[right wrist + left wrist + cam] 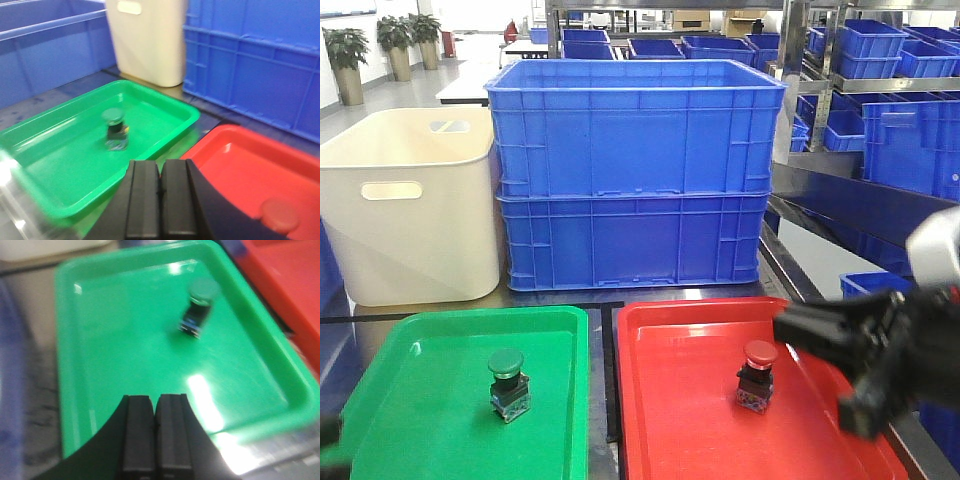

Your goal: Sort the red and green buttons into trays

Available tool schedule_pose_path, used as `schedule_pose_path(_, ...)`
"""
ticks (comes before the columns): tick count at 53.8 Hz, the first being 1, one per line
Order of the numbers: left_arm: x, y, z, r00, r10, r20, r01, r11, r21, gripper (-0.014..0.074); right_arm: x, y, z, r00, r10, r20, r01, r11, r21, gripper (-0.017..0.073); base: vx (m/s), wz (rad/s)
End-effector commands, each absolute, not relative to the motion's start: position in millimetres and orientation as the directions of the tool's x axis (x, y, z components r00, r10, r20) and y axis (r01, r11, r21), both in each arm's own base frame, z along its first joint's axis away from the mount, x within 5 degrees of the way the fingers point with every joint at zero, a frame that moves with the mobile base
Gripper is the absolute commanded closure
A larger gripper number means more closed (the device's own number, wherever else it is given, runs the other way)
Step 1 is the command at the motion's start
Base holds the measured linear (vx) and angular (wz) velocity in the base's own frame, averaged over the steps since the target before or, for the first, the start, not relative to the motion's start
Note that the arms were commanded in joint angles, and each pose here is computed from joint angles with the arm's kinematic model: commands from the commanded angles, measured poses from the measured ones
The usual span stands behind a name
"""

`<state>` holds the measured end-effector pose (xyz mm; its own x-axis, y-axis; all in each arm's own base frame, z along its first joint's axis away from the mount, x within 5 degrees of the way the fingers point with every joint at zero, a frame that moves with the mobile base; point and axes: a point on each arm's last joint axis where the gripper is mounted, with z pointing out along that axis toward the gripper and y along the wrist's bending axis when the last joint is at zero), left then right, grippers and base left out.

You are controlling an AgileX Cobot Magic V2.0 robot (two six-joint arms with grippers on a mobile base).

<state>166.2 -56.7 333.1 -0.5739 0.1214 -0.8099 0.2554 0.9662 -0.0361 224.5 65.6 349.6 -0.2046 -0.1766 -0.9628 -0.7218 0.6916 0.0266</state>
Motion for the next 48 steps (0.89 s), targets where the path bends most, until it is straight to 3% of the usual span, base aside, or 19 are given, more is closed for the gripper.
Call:
schedule_pose_path(1, 149.0, -61.1, 344.9, -0.470, 0.092, -0.878, 0.349, 0.933, -0.089, 0.0599, 204.1, 63.8, 353.5, -0.172, -0.169, -0.971, -0.707, 0.707, 0.002, 0.0569, 0.00, 0.00)
schedule_pose_path(10, 116.2, -59.7, 332.6, -0.423, 0.071, -0.903, 0.447, 0.884, -0.140, 0.0599, 173.1, 59.0, 337.1, -0.164, -0.167, -0.972, -0.659, 0.752, -0.018, 0.0568, 0.00, 0.00)
schedule_pose_path(22, 89.2, -53.2, 333.0, -0.376, 0.063, -0.924, 0.491, 0.860, -0.142, 0.0598, 145.2, 61.7, 328.1, -0.139, -0.169, -0.976, -0.690, 0.723, -0.027, 0.0568, 0.00, 0.00)
schedule_pose_path(48, 85.6, -50.8, 333.3, -0.348, 0.063, -0.936, 0.491, 0.863, -0.124, 0.0598, 138.5, 62.1, 330.9, -0.115, -0.167, -0.979, -0.695, 0.718, -0.041, 0.0568, 0.00, 0.00)
